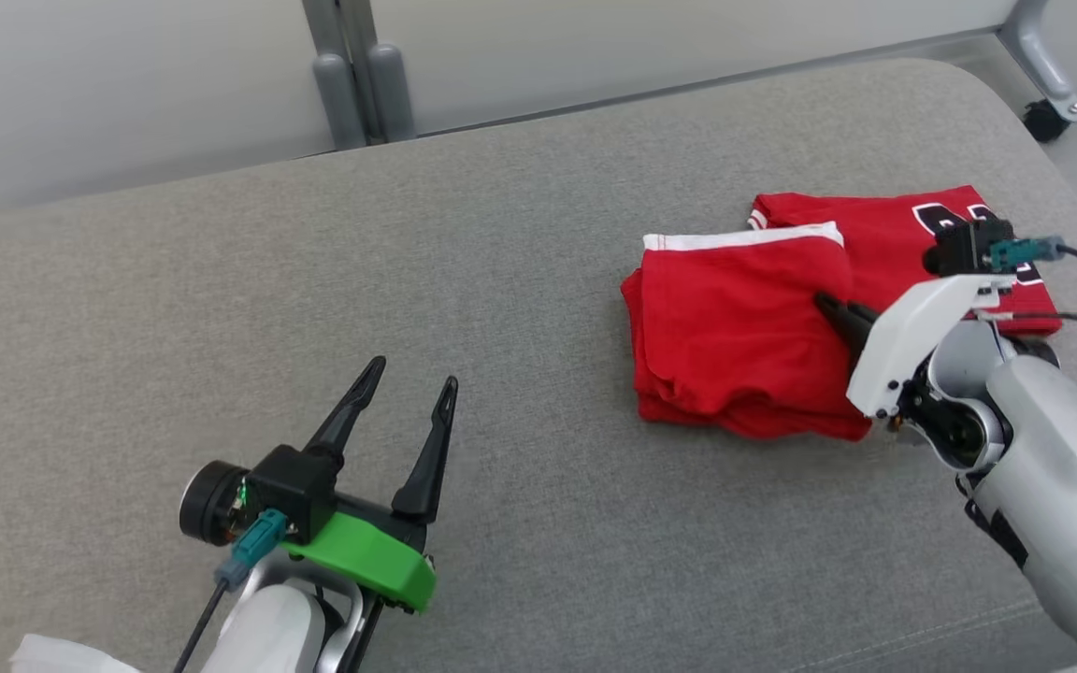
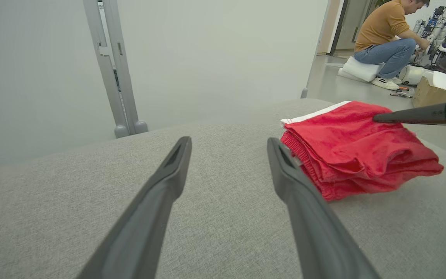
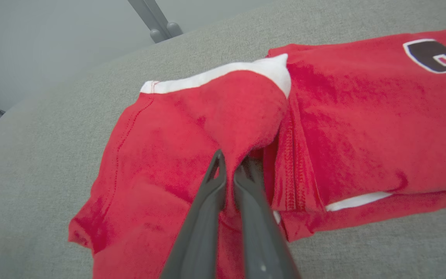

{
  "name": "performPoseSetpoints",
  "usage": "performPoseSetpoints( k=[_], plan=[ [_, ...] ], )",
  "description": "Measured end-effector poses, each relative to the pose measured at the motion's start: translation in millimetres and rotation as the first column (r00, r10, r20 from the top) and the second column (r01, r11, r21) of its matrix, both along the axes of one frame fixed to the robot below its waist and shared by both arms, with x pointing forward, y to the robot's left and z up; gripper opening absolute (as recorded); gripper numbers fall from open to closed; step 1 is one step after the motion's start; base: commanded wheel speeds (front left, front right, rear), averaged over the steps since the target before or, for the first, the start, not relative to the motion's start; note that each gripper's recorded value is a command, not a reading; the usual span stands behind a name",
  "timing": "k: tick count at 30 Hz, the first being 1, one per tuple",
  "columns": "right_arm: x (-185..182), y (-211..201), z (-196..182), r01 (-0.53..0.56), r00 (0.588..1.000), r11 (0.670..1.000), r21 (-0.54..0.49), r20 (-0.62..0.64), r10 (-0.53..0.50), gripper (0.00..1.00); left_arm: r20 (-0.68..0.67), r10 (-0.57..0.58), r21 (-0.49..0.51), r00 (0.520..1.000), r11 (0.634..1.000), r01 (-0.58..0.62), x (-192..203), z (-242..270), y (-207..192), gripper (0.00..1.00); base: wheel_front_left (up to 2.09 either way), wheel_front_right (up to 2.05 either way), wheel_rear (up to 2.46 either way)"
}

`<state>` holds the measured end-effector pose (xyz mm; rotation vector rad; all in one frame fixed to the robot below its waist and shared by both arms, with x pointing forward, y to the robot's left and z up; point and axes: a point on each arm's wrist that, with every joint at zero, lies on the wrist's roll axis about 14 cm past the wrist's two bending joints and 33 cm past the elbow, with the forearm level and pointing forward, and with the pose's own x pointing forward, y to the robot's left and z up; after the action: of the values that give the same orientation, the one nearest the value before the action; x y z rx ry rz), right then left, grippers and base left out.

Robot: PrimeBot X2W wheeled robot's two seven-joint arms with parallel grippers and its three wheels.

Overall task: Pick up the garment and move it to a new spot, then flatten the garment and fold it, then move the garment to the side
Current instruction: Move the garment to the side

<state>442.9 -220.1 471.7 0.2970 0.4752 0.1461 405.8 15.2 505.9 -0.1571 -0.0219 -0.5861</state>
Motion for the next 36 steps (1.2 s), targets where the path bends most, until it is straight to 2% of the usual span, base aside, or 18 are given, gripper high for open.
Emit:
performPoseSetpoints(
  k=[6, 11, 17, 19, 25, 27, 28, 31, 36],
  plan=[
    [27, 8, 34, -0.1, 0.99, 0.987, -0.122, 0.084, 0.111, 0.0, -0.027, -0.058, 0.016, 0.998, 0.998, 0.058, 10, -12, -15, 1.0, 0.0, 0.0, 0.0],
    [41, -16, 25, -0.146, 0.988, 0.955, -0.259, 0.005, 0.152, 0.0, -0.074, -0.075, 0.015, 0.994, 0.997, 0.076, 19, -30, -20, 1.0, 0.0, 0.0, 0.0],
    [51, -69, 19, -0.121, 0.993, 0.914, -0.386, -0.058, 0.107, 0.0, -0.12, -0.053, 0.029, 0.991, 0.998, 0.056, 28, -52, -10, 1.0, 0.0, 0.0, 0.0],
    [51, -87, 11, -0.119, 0.992, 0.892, -0.436, -0.09, 0.089, 0.0, -0.134, -0.04, 0.038, 0.99, 0.998, 0.046, 31, -59, -4, 1.0, 0.0, 0.0, 0.0],
    [55, -112, -12, -0.107, 0.99, 0.857, -0.504, -0.13, 0.048, 0.0, -0.163, -0.036, 0.046, 0.986, 0.998, 0.044, 37, -72, -1, 1.0, 0.0, 0.0, 0.0],
    [53, -117, -26, -0.105, 0.987, 0.853, -0.511, -0.158, 0.027, 0.47, -0.167, -0.039, 0.049, 0.985, 0.998, 0.048, 38, -74, -2, 1.0, 0.0, 0.0, 0.0],
    [51, -121, -35, -0.101, 0.984, 0.849, -0.519, -0.176, 0.01, 1.0, -0.167, -0.039, 0.051, 0.985, 0.998, 0.048, 39, -75, -2, 1.0, 0.0, 0.0, 0.0],
    [47, -137, -45, -0.069, 0.982, 0.835, -0.546, -0.186, -0.04, 1.0, -0.161, -0.031, 0.057, 0.986, 0.998, 0.04, 42, -73, 1, 1.0, 0.0, 0.0, 0.0],
    [47, -154, -29, 0.029, 0.992, 0.823, -0.568, -0.087, -0.095, 1.0, -0.136, -0.004, 0.058, 0.991, 0.998, 0.012, 41, -63, 8, 1.0, 0.0, 0.0, 0.0]
  ],
)
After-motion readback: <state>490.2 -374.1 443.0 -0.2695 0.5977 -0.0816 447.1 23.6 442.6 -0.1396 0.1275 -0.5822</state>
